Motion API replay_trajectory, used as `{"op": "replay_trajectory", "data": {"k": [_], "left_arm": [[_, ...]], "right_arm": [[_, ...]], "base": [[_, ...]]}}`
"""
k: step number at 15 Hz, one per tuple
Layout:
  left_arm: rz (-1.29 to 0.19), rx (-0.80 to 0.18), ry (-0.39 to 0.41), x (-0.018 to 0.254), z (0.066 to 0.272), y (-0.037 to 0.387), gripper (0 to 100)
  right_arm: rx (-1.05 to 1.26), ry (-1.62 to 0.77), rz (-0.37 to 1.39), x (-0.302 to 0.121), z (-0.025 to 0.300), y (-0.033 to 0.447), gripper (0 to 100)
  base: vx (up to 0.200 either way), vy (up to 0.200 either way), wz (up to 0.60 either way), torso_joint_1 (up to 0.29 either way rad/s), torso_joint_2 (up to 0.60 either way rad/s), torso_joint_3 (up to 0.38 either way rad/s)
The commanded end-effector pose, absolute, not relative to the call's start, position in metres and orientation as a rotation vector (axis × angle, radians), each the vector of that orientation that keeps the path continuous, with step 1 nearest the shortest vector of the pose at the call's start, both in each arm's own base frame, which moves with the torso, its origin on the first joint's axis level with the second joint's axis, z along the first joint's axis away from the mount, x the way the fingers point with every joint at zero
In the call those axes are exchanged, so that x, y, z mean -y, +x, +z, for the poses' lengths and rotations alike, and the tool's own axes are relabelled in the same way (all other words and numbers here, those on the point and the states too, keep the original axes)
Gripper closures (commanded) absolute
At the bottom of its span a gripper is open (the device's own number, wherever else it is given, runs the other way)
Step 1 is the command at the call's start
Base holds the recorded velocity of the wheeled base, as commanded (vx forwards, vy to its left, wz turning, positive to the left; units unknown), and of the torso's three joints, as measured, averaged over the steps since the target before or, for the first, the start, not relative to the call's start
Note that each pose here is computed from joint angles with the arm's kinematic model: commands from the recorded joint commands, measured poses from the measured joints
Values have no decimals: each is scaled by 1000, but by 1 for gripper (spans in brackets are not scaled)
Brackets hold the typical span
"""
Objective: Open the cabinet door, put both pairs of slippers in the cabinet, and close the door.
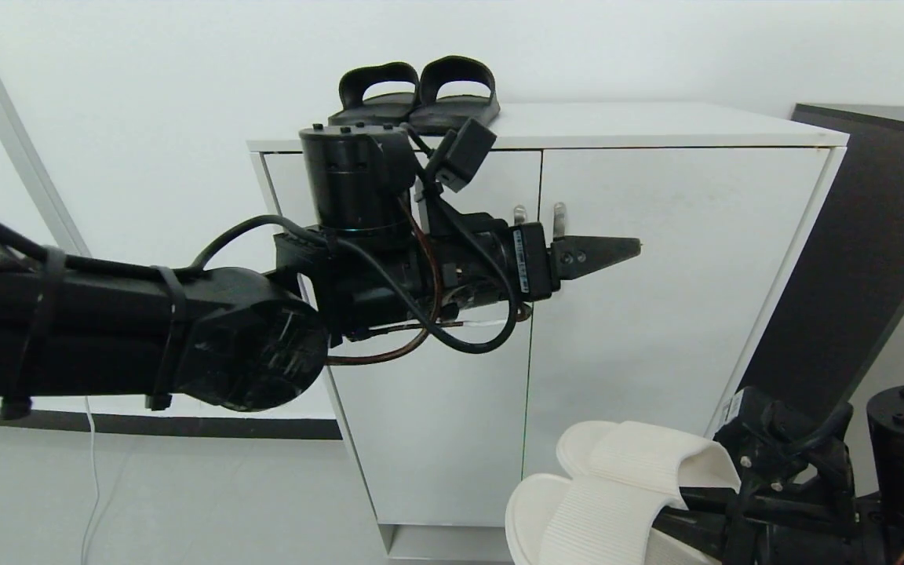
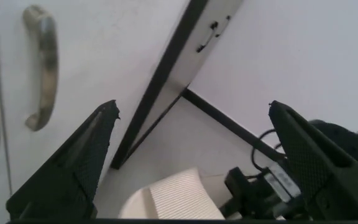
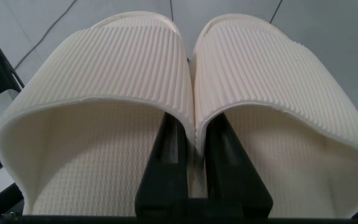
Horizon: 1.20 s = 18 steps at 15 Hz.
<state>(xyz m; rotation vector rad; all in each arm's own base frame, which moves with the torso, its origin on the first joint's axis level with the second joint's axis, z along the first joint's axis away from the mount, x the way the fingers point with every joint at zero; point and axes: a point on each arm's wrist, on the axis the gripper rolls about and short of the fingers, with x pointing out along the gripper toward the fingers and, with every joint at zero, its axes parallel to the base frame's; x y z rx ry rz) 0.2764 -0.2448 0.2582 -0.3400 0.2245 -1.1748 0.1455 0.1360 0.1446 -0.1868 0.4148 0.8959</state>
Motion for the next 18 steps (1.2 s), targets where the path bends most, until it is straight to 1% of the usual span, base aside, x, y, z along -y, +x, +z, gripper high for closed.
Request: {"op": "replay_trajectory", "data": {"k": [1, 3, 6, 9, 18], "left_arm": [[-1141, -246, -336, 252, 253, 287, 0], [-1099, -237, -332, 255, 252, 292, 0], [-1046, -250, -330, 252, 254, 299, 0], [-994, -238, -333, 257, 253, 306, 0], [-966, -249, -328, 267, 242, 318, 0]], "right_arm": [[-426, -190, 896, -137, 142, 147, 100], [-432, -192, 896, -138, 141, 148, 100], [-431, -192, 896, -138, 141, 147, 100], [-429, -191, 896, -138, 142, 147, 100], [-437, -193, 892, -137, 140, 148, 100]], "base": [[0, 0, 0, 0, 0, 0], [0, 0, 0, 0, 0, 0], [0, 0, 0, 0, 0, 0], [0, 0, 0, 0, 0, 0], [0, 0, 0, 0, 0, 0]]}}
